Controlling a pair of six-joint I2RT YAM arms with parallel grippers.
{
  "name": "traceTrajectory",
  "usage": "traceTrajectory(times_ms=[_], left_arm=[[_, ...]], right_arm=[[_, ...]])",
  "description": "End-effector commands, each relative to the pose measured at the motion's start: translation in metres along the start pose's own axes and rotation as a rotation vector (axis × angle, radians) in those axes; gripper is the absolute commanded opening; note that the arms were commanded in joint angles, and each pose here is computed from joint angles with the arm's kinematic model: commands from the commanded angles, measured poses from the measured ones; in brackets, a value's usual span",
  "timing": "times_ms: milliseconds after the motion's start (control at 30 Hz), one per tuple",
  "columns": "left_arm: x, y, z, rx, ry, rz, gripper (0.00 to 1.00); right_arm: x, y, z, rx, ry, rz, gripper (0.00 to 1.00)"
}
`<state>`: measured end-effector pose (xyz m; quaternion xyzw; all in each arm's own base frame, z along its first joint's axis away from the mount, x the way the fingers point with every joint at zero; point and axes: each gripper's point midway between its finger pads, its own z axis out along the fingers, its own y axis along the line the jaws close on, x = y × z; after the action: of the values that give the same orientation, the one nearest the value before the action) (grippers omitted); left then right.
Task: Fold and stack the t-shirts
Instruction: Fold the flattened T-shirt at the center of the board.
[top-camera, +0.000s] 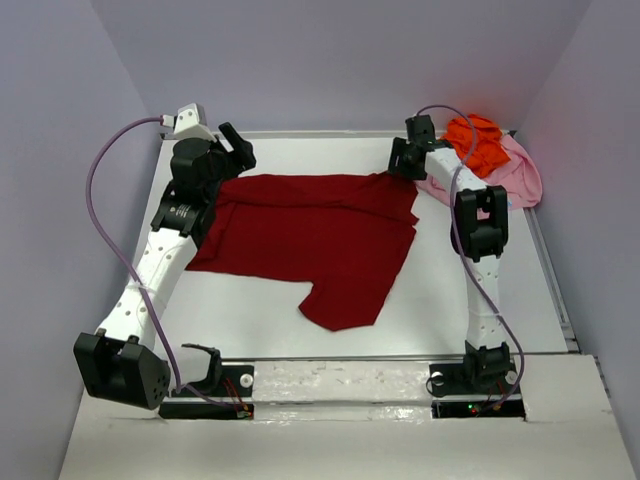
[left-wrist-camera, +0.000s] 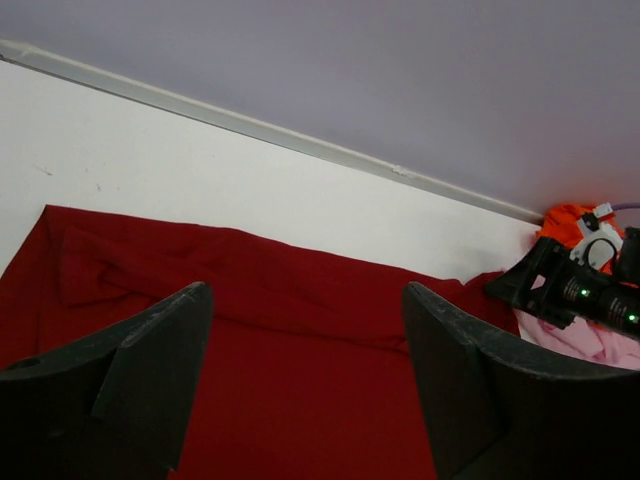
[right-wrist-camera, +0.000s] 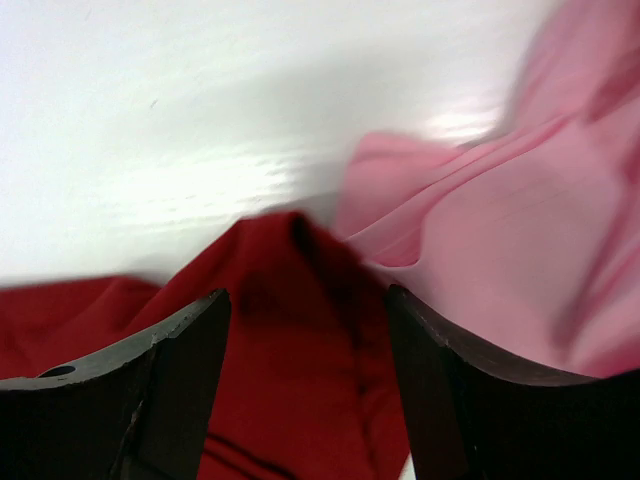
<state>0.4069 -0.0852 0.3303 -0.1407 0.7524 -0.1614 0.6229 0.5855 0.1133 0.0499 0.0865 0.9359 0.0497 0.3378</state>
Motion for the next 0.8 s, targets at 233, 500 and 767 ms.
traceTrajectory(times_ms=[233, 500, 767], left_arm=[[-0.01, 0.006, 0.003, -0.035, -0.037, 0.015, 0.86], [0.012, 0.035, 0.022, -0.171, 0.006, 0.036, 0.86], [0.007, 0.028, 0.017, -0.135, -0.008, 0.023, 0.86]], right_arm=[[-0.079, -0.036, -0.018, 0.02, -0.12, 0.005, 0.68], [-0.07, 0.042, -0.096, -0.182, -0.16, -0.08, 0.67], [-0.002, 0.083, -0.103, -0.303, -0.063, -0.114, 0.67]])
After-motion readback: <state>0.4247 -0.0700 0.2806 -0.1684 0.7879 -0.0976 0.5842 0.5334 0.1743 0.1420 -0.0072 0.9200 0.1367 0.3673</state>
